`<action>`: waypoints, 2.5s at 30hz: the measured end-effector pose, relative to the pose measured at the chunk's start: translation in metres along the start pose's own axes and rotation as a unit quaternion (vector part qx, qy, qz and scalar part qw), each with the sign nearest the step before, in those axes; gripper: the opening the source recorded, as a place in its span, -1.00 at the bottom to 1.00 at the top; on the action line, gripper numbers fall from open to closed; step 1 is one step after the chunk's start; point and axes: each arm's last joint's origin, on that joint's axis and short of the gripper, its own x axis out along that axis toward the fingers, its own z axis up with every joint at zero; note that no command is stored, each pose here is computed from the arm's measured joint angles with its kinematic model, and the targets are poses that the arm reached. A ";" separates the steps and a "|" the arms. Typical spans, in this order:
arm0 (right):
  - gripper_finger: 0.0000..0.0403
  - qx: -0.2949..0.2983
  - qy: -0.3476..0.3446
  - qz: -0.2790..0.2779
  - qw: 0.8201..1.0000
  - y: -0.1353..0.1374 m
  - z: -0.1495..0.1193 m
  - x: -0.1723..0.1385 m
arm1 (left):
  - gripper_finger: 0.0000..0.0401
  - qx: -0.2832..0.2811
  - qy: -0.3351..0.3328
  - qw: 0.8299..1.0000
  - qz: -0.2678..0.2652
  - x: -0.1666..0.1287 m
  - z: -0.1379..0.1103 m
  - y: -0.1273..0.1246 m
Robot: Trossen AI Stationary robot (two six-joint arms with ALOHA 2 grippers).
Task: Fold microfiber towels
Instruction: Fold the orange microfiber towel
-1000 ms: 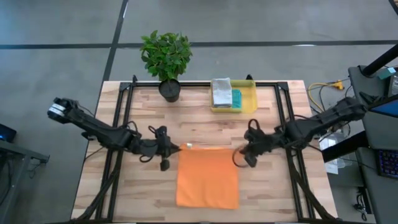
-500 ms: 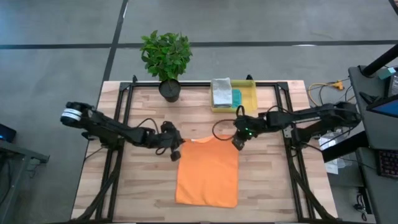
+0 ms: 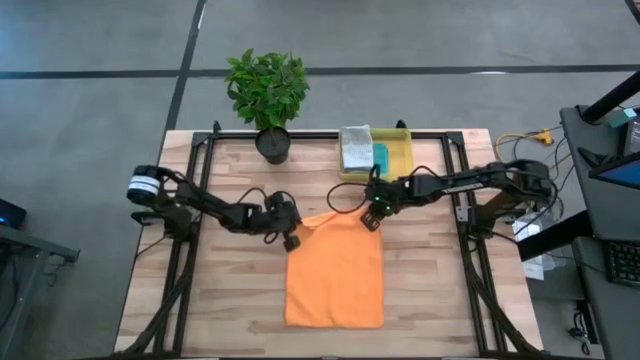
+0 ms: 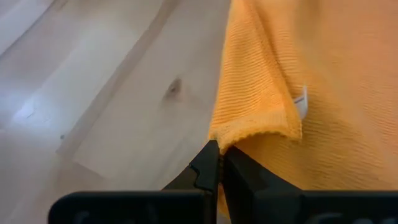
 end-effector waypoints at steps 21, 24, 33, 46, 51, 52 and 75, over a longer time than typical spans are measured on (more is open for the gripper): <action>-0.65 0.068 -0.074 -0.030 0.995 -0.018 0.018 -0.016 | -0.78 -0.121 -0.050 0.983 0.126 0.001 0.011 0.028; -0.48 0.072 -0.086 -0.035 0.993 -0.020 0.019 -0.024 | -0.61 -0.127 -0.076 0.976 0.160 -0.005 0.018 0.033; -0.14 0.051 -0.141 -0.006 0.989 -0.020 0.021 -0.057 | -0.12 -0.120 -0.100 0.973 0.168 -0.027 0.036 0.050; -0.09 0.045 -0.106 -0.035 0.993 -0.024 0.013 -0.058 | -0.13 -0.083 -0.085 0.992 0.045 -0.030 0.043 0.048; -0.09 0.045 -0.082 -0.027 0.995 -0.020 0.012 -0.045 | -0.49 -0.042 -0.079 0.996 0.006 -0.005 0.036 0.045; -0.09 0.044 -0.078 -0.025 0.996 -0.019 0.011 -0.043 | -0.58 -0.043 -0.081 0.996 0.005 0.000 0.036 0.047; -0.09 -0.003 -0.035 0.069 0.997 0.036 -0.022 -0.043 | -0.99 -0.046 0.031 0.994 0.092 0.052 0.046 0.065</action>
